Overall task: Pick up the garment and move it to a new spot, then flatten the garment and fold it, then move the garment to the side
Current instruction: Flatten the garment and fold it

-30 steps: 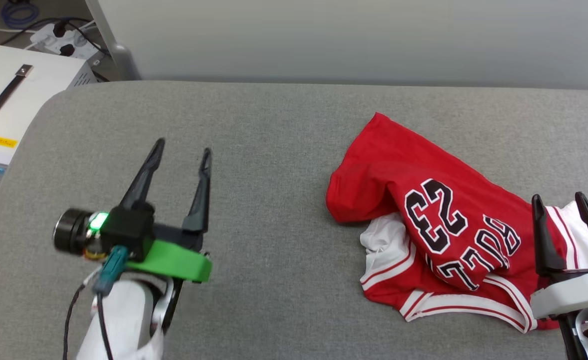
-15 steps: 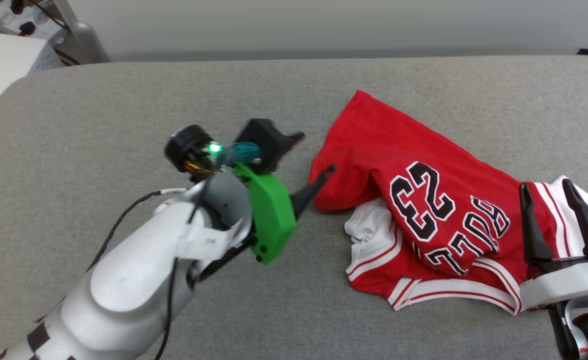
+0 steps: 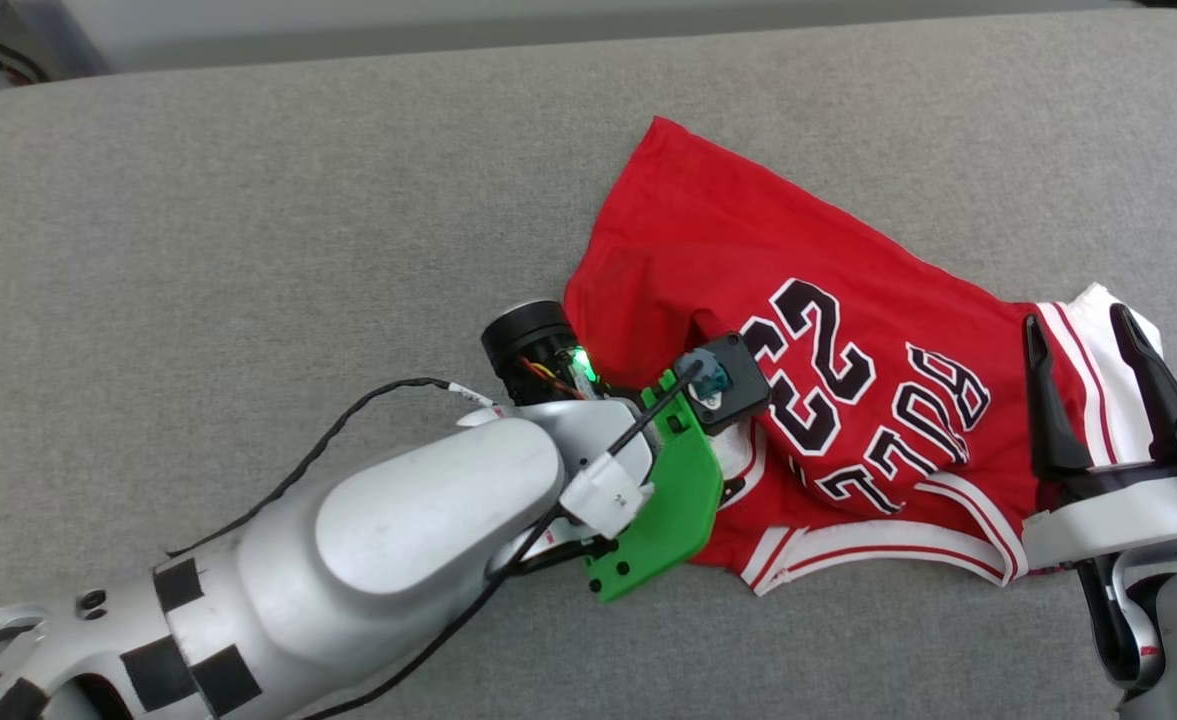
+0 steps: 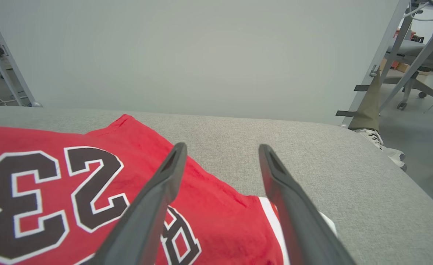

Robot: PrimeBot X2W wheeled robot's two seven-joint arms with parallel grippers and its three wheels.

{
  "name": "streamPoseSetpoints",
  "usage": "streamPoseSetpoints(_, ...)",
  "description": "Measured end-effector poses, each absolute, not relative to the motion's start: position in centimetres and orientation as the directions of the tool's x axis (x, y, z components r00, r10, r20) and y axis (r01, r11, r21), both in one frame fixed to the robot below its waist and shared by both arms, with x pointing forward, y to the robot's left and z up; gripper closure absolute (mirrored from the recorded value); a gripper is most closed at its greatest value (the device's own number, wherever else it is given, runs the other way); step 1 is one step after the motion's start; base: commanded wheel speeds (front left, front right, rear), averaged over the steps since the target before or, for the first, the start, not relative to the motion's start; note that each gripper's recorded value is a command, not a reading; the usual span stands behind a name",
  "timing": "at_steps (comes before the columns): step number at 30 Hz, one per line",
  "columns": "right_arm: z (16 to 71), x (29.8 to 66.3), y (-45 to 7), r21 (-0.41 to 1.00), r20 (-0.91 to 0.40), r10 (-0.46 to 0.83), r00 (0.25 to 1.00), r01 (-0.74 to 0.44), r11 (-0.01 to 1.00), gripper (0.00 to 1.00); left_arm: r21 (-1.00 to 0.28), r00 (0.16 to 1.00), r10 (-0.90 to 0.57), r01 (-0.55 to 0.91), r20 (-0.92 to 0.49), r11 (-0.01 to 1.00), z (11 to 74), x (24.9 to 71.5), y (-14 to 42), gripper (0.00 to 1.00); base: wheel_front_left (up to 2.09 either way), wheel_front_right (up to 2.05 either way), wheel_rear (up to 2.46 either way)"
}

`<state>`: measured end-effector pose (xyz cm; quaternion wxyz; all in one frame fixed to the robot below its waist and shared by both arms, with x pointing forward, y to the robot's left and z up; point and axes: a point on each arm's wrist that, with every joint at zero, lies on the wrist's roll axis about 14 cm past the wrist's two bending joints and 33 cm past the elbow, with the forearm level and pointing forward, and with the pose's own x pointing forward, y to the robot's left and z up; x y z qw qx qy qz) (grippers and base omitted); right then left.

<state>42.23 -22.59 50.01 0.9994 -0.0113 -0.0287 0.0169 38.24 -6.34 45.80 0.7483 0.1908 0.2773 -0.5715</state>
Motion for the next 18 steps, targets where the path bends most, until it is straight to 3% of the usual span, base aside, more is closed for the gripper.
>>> streamPoseSetpoints(11,47.3,43.3,-23.9,-0.031,-0.008,-0.001,1.0,0.001,1.0,0.0,-0.057,0.085,-0.61,0.976,-0.788,0.209,37.9,36.2,-6.4,0.0,0.0,0.0,0.0)
streamPoseSetpoints(17,46.2,43.5,-24.2,-0.032,-0.036,-0.013,0.999,0.012,0.999,0.0,-0.073,0.069,-0.618,0.977,-0.783,0.201,36.9,36.2,-6.9,0.0,0.0,0.0,0.0)
streamPoseSetpoints(18,46.1,43.5,-24.2,-0.032,-0.037,-0.014,0.999,0.012,0.999,0.0,-0.074,0.07,-0.625,0.977,-0.777,0.201,36.9,36.3,-7.0,0.61,0.0,0.0,0.0)
